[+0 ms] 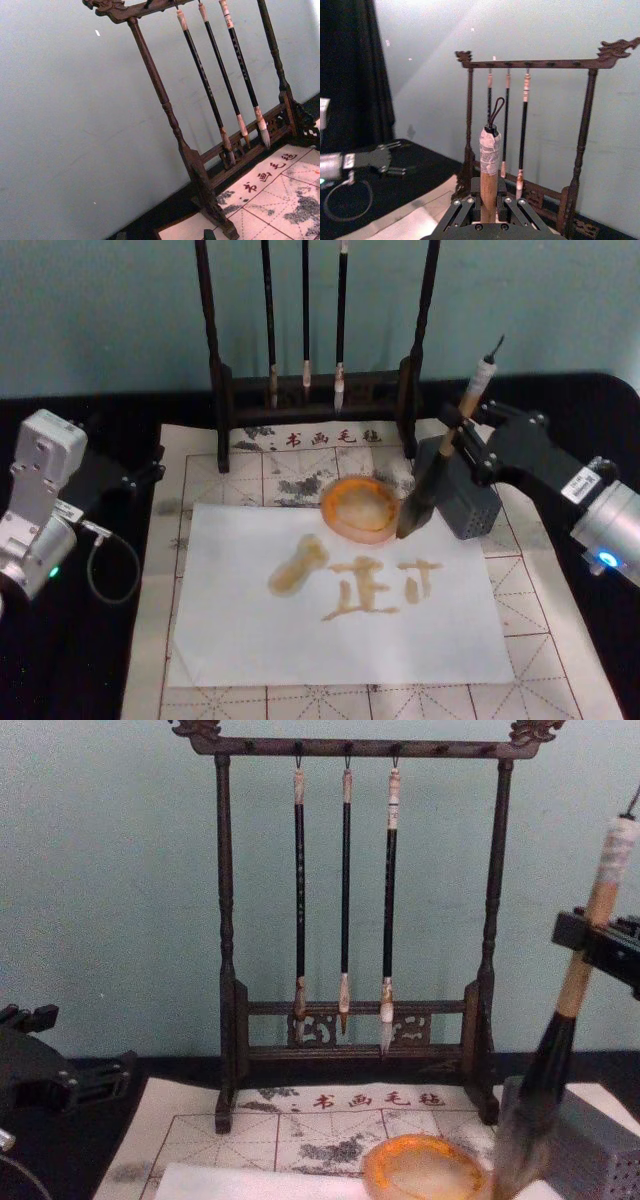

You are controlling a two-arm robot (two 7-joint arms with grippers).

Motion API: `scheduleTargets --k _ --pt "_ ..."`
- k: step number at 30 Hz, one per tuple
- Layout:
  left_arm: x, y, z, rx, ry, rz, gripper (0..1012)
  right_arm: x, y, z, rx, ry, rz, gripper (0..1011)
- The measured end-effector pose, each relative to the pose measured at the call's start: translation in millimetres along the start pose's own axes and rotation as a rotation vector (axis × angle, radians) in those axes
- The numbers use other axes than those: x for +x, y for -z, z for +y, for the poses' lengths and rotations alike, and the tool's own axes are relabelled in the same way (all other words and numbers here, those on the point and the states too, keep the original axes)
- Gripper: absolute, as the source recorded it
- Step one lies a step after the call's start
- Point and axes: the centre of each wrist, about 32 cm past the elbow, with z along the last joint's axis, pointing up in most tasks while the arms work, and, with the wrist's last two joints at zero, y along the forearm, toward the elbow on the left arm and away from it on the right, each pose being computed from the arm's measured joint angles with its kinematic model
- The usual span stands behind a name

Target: Pick up the brush from the inkstone, write on the paper, then place the brush back to its original position.

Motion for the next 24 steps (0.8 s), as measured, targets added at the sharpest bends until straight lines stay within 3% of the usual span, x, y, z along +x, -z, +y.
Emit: scheduleTargets --k 12,24 --pt "0.0 0.0 0.0 0.0 0.0 0.0 1001 9.3 -0.4 -25.1 -0.005 -0.128 -0.049 199" --pt "0.0 0.0 0.0 0.0 0.0 0.0 1001 14.3 -1.7 -38.5 -0.007 -0.164 -0.091 199"
